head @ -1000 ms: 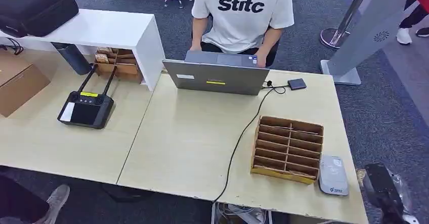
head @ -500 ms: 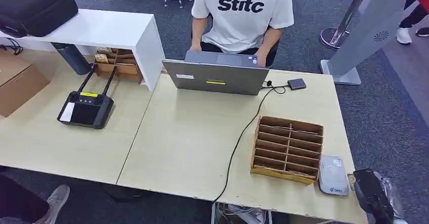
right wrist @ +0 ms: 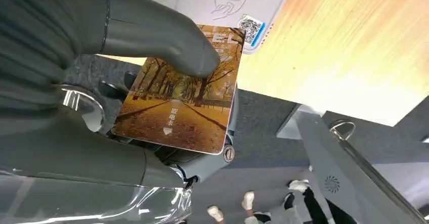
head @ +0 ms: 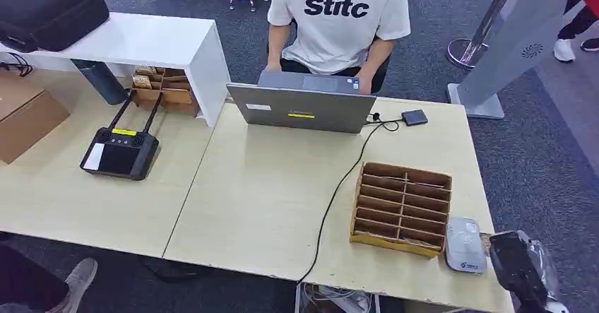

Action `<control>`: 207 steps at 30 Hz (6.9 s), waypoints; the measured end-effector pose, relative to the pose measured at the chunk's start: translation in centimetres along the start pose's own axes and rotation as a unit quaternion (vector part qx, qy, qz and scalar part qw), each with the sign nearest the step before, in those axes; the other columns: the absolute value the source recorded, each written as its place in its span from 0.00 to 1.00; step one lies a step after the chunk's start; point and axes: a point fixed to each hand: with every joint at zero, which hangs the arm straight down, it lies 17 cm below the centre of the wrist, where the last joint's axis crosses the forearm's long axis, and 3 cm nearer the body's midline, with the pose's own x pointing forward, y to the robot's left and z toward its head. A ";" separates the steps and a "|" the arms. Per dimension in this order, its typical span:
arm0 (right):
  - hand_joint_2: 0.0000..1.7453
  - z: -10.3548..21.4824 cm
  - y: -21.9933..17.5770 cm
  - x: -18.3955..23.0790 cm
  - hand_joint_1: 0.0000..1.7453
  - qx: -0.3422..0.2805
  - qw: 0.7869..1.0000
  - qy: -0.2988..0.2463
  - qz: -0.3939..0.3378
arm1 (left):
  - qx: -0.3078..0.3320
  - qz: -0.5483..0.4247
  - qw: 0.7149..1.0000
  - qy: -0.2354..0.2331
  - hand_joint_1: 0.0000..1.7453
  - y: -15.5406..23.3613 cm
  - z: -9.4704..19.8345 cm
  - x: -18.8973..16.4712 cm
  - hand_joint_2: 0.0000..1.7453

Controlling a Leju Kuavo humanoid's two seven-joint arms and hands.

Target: Pass the card to the sensor for recognition and then transmit it.

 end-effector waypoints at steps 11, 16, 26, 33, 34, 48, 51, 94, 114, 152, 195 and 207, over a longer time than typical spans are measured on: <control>1.00 0.1 -0.1 0.7 1.00 -0.002 1.000 -0.010 0.000 | -0.003 0.005 1.000 0.004 0.00 -0.5 0.1 -0.2 1.00; 1.00 0.4 0.5 0.5 1.00 0.006 1.000 -0.008 0.008 | -0.005 0.003 1.000 0.005 0.00 -0.7 0.1 -0.2 1.00; 1.00 0.6 1.3 0.3 1.00 0.017 1.000 -0.004 0.011 | -0.006 -0.004 1.000 0.006 0.00 -0.7 0.1 -0.2 1.00; 1.00 0.9 2.7 0.6 1.00 0.036 0.999 -0.005 0.013 | -0.006 -0.013 1.000 0.002 0.00 -0.7 0.1 -0.1 1.00; 1.00 1.0 2.8 0.6 1.00 0.037 0.999 -0.005 0.012 | -0.006 -0.013 1.000 0.002 0.00 -0.7 0.1 -0.1 1.00; 1.00 0.8 2.5 1.7 1.00 0.027 0.999 -0.025 0.013 | -0.005 -0.017 1.000 -0.001 0.00 -0.7 0.1 0.0 1.00; 1.00 0.2 0.2 4.3 1.00 -0.010 0.998 -0.068 0.013 | -0.004 -0.018 1.000 -0.004 0.00 -0.7 0.1 0.1 1.00; 1.00 -15.4 1.3 50.7 1.00 0.040 0.917 -0.371 0.139 | 0.047 -0.120 0.990 -0.051 0.00 5.4 -6.1 5.6 1.00; 1.00 -17.2 3.6 48.4 0.00 0.065 0.929 -0.328 0.159 | 0.044 -0.192 0.974 -0.111 0.00 4.1 -6.3 10.3 1.00; 1.00 -5.5 -8.5 46.2 0.00 -0.102 0.879 -0.446 -0.133 | 0.006 -0.299 0.934 -0.195 0.00 -4.6 -3.9 13.1 1.00; 1.00 5.4 -9.9 28.2 0.00 -0.124 0.911 -0.391 -0.039 | -0.026 -0.111 0.992 -0.057 0.00 -6.6 -3.0 2.1 1.00; 1.00 4.1 -5.8 27.2 0.00 -0.106 0.913 -0.376 0.117 | -0.048 -0.128 0.990 -0.042 0.00 -7.5 -2.7 1.4 1.00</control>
